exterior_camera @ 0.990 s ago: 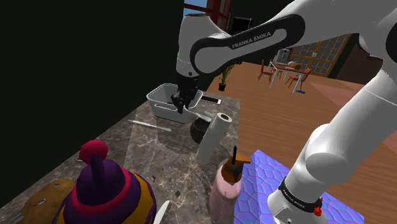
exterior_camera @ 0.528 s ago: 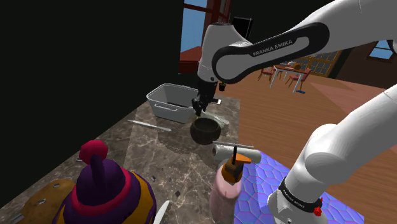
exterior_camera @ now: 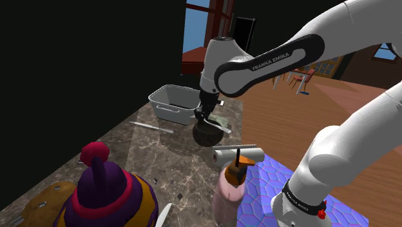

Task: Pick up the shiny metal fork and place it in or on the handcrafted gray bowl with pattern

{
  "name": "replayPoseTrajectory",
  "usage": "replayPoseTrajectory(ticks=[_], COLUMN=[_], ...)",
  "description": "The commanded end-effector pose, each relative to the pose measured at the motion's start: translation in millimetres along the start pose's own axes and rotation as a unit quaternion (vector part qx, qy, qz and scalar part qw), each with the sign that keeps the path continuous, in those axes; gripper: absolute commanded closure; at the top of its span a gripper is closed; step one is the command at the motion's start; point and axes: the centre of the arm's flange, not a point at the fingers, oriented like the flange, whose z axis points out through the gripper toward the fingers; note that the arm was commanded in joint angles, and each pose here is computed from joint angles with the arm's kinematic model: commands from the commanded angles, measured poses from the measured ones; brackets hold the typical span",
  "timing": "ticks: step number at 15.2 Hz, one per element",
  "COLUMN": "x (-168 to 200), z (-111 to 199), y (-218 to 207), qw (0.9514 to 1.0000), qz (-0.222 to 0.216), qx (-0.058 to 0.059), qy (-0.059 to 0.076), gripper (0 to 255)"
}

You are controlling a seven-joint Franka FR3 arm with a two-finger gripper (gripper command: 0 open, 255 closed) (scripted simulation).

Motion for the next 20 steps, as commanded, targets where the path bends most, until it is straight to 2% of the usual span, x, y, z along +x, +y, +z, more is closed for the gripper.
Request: replayPoseTrajectory(ticks=[1,7,8,13,17,20], x=[0,0,0,0,0,0], z=[3,3,3,3,-47,-47], y=[0,0,0,0,0,0], qw=[1.0,1.0,1.0,1.0,1.0,1.0], qz=[0.0,0.0,0.0,0.0,0.0,0.0], qx=[0.0,0.0,0.0,0.0,0.0,0.0], qy=[0.0,0.0,0.0,0.0,0.0,0.0], gripper=[255,255,0,0,0,0])
